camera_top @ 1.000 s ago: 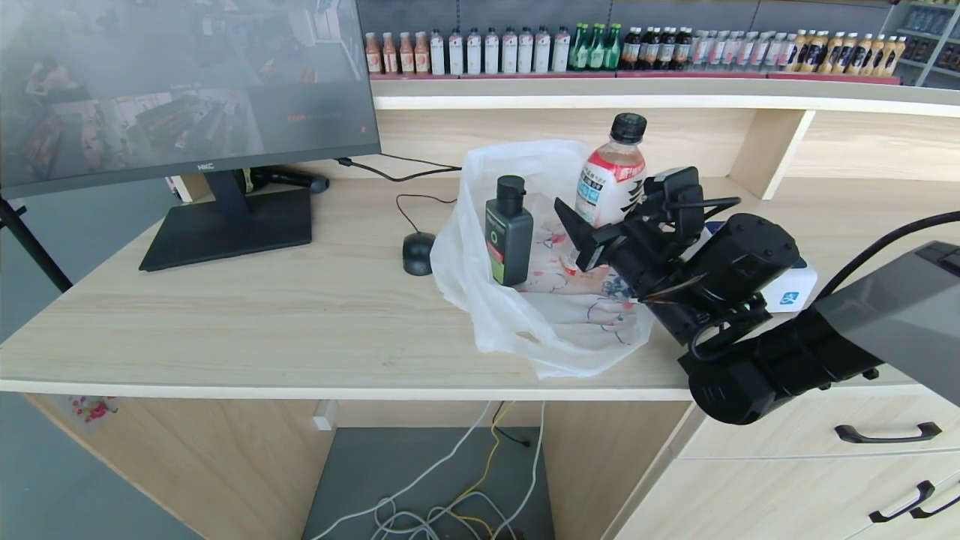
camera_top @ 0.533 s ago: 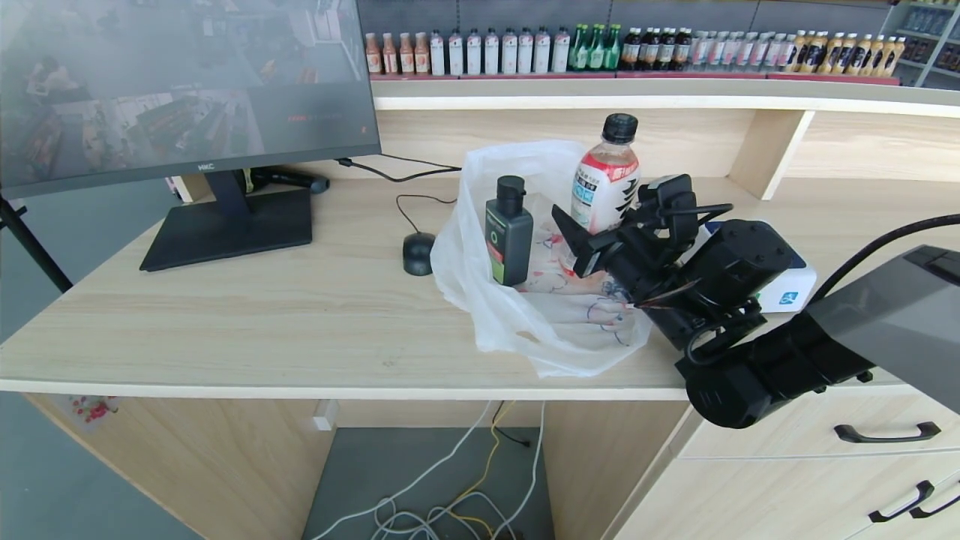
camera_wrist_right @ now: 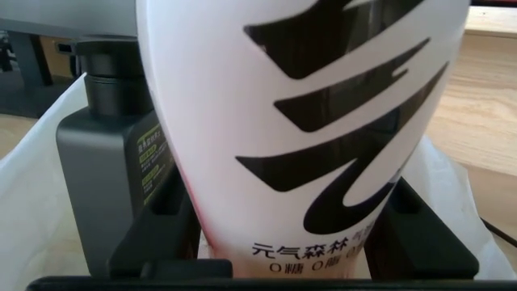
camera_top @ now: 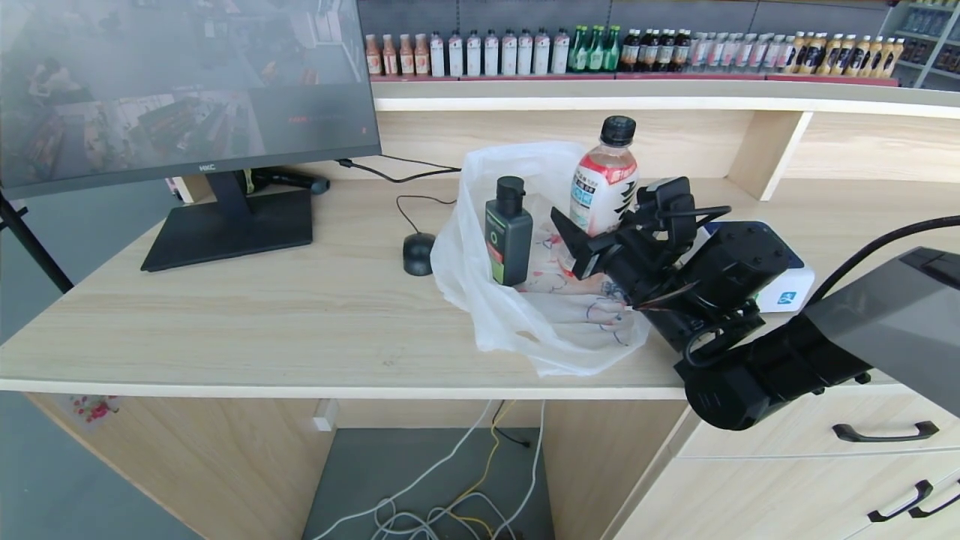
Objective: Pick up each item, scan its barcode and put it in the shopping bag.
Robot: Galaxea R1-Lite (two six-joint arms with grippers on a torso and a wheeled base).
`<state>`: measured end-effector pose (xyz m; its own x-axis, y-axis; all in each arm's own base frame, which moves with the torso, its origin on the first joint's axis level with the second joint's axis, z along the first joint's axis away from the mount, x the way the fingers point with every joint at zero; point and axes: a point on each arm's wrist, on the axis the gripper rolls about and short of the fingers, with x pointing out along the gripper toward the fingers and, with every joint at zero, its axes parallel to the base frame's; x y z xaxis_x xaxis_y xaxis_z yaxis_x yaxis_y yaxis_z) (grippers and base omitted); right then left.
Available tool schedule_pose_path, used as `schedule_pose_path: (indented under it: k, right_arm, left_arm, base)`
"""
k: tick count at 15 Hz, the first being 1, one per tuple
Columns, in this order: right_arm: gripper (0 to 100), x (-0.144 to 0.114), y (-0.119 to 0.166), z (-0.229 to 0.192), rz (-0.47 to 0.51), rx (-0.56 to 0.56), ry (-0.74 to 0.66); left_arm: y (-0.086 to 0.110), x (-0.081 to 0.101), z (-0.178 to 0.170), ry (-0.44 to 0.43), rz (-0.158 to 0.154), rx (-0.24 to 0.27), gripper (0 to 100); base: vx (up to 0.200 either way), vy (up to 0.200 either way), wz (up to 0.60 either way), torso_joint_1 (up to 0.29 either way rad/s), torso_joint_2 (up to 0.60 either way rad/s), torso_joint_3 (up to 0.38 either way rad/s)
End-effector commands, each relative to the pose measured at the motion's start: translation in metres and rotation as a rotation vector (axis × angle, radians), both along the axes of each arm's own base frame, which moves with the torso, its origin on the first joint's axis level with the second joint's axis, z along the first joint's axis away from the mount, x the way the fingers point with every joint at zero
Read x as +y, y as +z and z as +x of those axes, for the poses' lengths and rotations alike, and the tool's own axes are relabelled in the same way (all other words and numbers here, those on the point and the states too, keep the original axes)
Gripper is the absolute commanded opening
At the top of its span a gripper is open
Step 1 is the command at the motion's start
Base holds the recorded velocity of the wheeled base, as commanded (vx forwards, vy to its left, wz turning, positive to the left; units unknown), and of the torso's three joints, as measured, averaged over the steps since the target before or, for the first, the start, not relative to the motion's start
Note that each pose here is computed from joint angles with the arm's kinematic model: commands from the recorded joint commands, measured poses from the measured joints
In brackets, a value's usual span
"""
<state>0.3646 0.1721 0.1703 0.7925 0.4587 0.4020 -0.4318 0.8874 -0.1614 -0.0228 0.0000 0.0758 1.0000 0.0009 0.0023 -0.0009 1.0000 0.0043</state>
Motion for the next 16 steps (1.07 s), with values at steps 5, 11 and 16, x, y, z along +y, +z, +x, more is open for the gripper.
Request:
schedule_pose_path:
  k: [5, 11, 16]
  right_arm:
    - [0, 0.003, -0.011, 0.006, 0.001, 0.025, 0.003]
    - [0, 0.005, 0.007, 0.0, 0.039, -0.016, 0.006]
    - [0, -0.002, 0.018, -0.012, 0.042, -0.018, 0.006]
  left_arm:
    - [0.0, 0.0, 0.0, 0.001, 0.0, -0.001, 100]
    - [0.0, 0.0, 0.0, -0.001, 0.0, -0.001, 100]
    - [0.0, 0.0, 0.0, 0.001, 0.0, -0.001, 100]
  base:
    - [0.0, 0.0, 0.0, 0.0, 0.0, 0.0]
    - [0.0, 0.0, 0.0, 0.0, 0.0, 0.0]
    - [0.0, 0.0, 0.0, 0.0, 0.0, 0.0]
